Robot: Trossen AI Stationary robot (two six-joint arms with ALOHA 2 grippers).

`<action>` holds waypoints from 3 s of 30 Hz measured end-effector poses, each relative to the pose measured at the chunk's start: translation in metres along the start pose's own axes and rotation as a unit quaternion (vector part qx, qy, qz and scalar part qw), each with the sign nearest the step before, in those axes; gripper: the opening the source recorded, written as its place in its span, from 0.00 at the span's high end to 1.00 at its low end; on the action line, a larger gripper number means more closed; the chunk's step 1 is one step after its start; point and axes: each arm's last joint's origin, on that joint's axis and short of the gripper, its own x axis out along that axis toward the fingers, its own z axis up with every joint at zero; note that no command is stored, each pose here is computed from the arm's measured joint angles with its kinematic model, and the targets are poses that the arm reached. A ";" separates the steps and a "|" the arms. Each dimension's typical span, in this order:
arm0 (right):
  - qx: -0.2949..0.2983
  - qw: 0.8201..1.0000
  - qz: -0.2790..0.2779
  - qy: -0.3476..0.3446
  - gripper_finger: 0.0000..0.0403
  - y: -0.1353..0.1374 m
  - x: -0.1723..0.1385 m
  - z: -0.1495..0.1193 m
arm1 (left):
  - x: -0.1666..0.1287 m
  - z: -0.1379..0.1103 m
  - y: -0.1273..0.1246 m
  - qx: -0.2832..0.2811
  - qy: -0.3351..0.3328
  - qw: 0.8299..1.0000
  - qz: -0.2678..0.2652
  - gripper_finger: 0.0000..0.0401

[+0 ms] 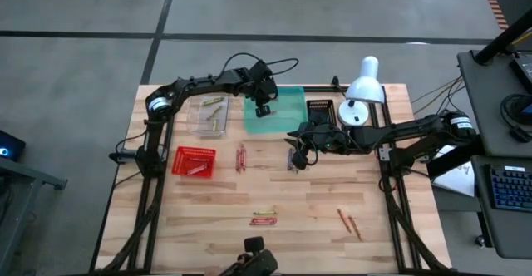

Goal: Sort crayons
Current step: Put the orange crayon into the green bin, then put the red crayon into the red bin

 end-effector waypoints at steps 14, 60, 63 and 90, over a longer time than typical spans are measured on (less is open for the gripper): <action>0.036 0.999 -0.001 0.008 0.78 0.000 0.000 -0.002 | -0.017 0.007 -0.001 -0.014 -0.033 0.999 -0.029 0.83; 0.096 0.670 -0.409 0.612 0.93 -0.059 -0.020 -0.113 | -0.216 -0.096 -0.074 -0.049 -0.373 0.925 0.055 0.90; 0.114 0.658 -0.432 0.607 0.93 -0.065 -0.021 -0.118 | -0.217 -0.096 -0.074 -0.044 -0.374 0.925 0.058 0.90; 0.251 0.603 -0.496 0.572 0.93 -0.072 -0.027 -0.158 | -0.216 -0.096 -0.074 -0.044 -0.372 0.925 0.058 0.90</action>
